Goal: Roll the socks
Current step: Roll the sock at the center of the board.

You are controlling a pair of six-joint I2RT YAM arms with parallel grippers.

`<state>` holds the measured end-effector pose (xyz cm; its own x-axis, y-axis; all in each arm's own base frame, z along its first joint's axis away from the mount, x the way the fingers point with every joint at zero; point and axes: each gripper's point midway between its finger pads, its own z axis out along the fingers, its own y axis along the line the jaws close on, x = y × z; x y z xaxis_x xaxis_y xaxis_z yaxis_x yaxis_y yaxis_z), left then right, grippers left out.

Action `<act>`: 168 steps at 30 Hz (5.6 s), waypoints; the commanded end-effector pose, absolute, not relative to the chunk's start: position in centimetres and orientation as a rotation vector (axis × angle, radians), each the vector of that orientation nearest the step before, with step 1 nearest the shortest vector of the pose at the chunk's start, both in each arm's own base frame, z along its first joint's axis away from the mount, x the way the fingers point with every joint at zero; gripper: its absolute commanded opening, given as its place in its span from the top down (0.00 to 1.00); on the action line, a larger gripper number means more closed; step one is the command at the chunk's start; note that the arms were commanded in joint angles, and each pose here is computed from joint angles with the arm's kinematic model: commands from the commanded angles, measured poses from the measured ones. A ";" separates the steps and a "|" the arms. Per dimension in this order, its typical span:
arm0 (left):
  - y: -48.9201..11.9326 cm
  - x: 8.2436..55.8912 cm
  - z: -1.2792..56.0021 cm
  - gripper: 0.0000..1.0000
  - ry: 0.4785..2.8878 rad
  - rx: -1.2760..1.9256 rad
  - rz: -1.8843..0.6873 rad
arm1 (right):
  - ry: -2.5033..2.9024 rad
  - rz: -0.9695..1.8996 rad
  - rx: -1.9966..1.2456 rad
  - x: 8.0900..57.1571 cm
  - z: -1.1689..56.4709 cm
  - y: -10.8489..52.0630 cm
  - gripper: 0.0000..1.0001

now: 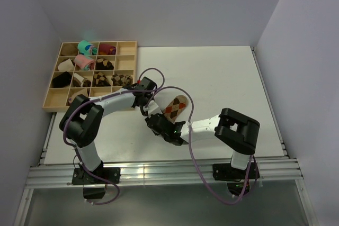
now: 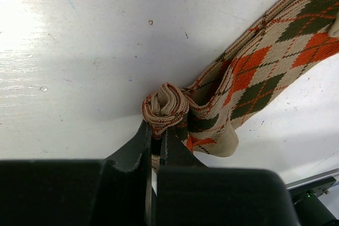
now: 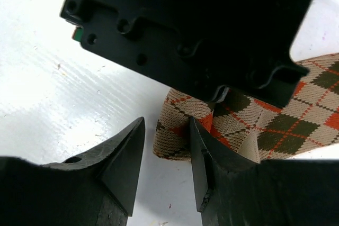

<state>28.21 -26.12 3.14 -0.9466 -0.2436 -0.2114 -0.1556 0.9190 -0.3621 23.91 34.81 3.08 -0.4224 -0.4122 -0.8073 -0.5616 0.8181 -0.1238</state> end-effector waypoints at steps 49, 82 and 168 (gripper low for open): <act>-24.2 27.1 6.7 0.24 2.490 -0.620 -0.942 | 2.459 1.580 0.013 21.5 -1.2 30.6 1.00; -26.0 27.2 3.7 0.38 2.561 -0.528 -0.983 | 2.598 1.413 0.176 23.9 -4.4 28.7 1.00; -25.4 27.9 3.7 0.93 2.940 -0.108 -0.616 | 2.450 0.493 -0.708 19.6 -3.1 30.9 1.00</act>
<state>29.20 -25.63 3.24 -0.9840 -0.1165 -0.1350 -0.0508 0.9087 -0.4143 24.70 35.36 2.82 -0.5418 -0.2515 -0.8020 -0.5645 0.8159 0.1255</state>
